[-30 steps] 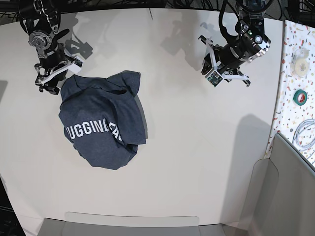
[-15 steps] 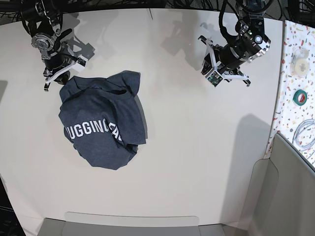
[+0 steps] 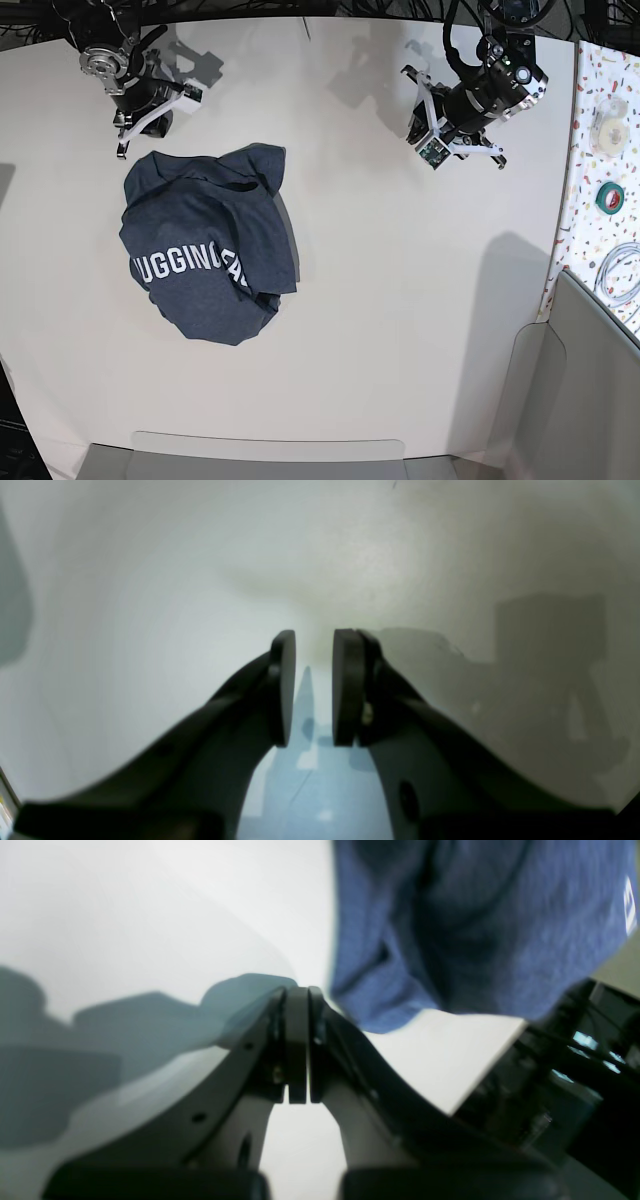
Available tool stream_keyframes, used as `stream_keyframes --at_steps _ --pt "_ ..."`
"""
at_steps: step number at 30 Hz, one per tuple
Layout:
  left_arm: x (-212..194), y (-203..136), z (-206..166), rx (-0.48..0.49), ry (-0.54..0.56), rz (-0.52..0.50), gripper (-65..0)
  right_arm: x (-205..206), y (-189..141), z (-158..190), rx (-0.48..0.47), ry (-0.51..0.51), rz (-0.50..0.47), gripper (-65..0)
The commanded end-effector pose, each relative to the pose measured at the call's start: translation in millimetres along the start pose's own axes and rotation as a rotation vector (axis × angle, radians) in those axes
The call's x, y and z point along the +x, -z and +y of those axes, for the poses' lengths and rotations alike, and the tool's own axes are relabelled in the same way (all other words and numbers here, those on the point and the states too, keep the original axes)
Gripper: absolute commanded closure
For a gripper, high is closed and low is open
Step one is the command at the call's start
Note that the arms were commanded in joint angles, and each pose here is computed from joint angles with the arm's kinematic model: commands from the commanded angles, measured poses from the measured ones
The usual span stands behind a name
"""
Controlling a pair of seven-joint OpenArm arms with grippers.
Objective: Layout the t-shirt on the table in an organized manner, then fold the t-shirt properly
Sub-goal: 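Position the right gripper over the t-shirt's edge nearest it, then lower the right gripper and pinch the t-shirt edge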
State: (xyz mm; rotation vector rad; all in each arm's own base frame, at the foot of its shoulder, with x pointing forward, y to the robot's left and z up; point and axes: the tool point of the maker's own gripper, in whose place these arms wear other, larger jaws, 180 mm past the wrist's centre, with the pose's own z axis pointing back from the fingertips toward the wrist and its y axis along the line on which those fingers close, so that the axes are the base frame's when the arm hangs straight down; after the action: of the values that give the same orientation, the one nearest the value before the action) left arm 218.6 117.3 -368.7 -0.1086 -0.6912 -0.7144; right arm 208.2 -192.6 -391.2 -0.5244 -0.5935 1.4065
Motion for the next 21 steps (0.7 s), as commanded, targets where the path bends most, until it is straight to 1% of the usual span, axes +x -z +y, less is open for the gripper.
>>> stream_keyframes --at_steps 1,3,6,9,11,16,18,21 --pt "7.6 -4.2 2.0 0.010 0.006 -0.030 -13.3 0.1 -6.0 -13.1 -0.041 -0.018 0.003 0.0" --pt "7.8 -4.1 1.6 0.008 0.007 -0.030 -13.3 -0.8 -9.7 -12.5 -0.043 -0.024 0.016 0.0" --pt "8.3 -4.0 2.0 0.009 0.007 -0.031 -13.3 -7.0 -9.8 -17.6 -0.074 -0.068 0.059 0.0" --pt "8.3 -4.0 2.0 0.009 0.007 -0.031 -13.3 -17.4 -9.7 -22.3 -0.101 -0.091 0.131 0.0" --pt "8.5 -4.0 2.0 0.009 0.007 -0.033 -13.3 -19.6 -9.9 -23.9 -0.107 -0.095 0.149 -5.0" --pt "8.0 -4.1 1.6 0.008 0.007 -0.032 -13.3 -19.4 -6.8 -29.4 -0.116 -0.099 0.152 -22.3" --pt "8.0 -4.1 1.6 0.008 0.007 -0.032 -13.3 -23.9 -2.6 -28.5 -0.109 -0.097 0.165 -27.5" --pt "7.5 -4.1 1.2 0.007 0.006 -0.031 -13.3 -32.7 7.0 -23.0 -0.084 -0.099 0.186 -31.8"
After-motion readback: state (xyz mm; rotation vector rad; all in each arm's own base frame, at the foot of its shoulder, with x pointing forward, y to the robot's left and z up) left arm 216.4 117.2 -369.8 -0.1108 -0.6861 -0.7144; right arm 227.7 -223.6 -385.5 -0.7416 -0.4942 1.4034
